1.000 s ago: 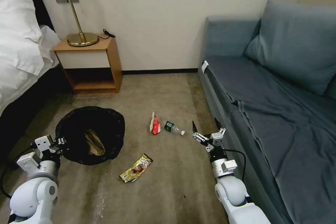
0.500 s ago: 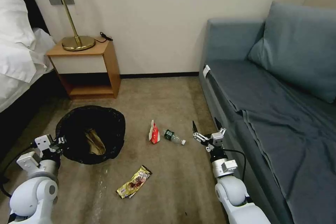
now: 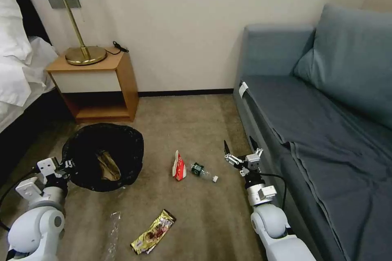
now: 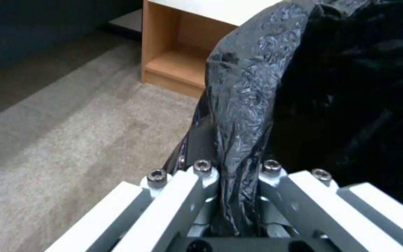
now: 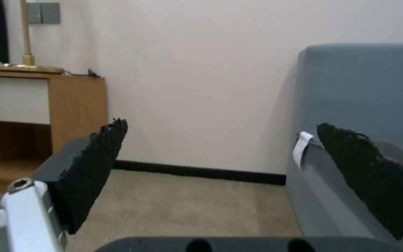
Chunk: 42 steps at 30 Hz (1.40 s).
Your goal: Pick up the trash bin, then pick up the garbage on the floor and place it into the trash bin.
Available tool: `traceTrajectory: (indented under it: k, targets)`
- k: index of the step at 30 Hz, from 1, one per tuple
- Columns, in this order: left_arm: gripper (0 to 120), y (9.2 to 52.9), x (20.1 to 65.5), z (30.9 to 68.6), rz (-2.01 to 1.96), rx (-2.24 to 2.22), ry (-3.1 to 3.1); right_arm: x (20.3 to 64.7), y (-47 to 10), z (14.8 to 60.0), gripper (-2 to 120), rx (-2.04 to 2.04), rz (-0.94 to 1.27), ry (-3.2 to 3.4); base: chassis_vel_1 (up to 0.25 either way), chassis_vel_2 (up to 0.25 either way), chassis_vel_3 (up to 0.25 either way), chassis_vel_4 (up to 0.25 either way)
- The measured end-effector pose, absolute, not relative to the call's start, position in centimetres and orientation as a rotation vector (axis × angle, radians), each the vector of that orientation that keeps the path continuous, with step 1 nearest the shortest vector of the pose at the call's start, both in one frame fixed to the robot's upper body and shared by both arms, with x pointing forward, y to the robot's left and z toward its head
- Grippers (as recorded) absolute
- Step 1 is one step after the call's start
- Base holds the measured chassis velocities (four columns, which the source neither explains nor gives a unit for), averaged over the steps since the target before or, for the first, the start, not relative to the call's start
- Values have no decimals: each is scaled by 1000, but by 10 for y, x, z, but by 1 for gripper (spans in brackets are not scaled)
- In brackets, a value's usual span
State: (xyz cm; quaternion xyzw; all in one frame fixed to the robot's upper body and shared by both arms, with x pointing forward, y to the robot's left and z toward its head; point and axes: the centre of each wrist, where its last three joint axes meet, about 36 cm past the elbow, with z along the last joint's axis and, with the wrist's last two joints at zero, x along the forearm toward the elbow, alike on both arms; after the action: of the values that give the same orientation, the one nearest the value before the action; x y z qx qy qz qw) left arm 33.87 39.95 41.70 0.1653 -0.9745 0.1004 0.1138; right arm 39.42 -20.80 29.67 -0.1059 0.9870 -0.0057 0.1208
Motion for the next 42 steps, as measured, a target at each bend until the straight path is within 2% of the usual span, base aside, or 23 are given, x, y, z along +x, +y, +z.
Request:
traceTrajectory:
  k: [11, 17, 19, 23, 26, 33, 35, 42]
  targets:
    - [3, 404, 354, 404, 327, 529, -2842, 424, -210, 285, 100, -426, -46, 2835, -59, 65, 53, -67]
    - [3, 401, 365, 397, 349, 537, -2823, 461, -202, 282, 100, -648, -153, 2801, 0, 0, 0, 0]
    - [3, 397, 367, 395, 352, 537, -2815, 488, -198, 280, 100, -858, -255, 2764, 0, 0, 0, 0]
    - [3, 394, 369, 394, 347, 537, -2813, 514, -196, 283, 100, -1041, -368, 2708, 0, 0, 0, 0]
    - [3, 388, 370, 397, 344, 537, -2818, 546, -198, 286, 100, -1406, -583, 2571, 0, 0, 0, 0]
    - [3, 386, 373, 402, 339, 537, -2830, 561, -185, 275, 100, -1844, -703, 2335, 0, 0, 0, 0]
    - [3, 385, 376, 404, 335, 537, -2836, 562, -165, 265, 100, -2049, -726, 2200, 0, 0, 0, 0]
    - [3, 380, 378, 403, 341, 533, -2833, 559, -138, 248, 100, -2291, -805, 2025, 0, 0, 0, 0]
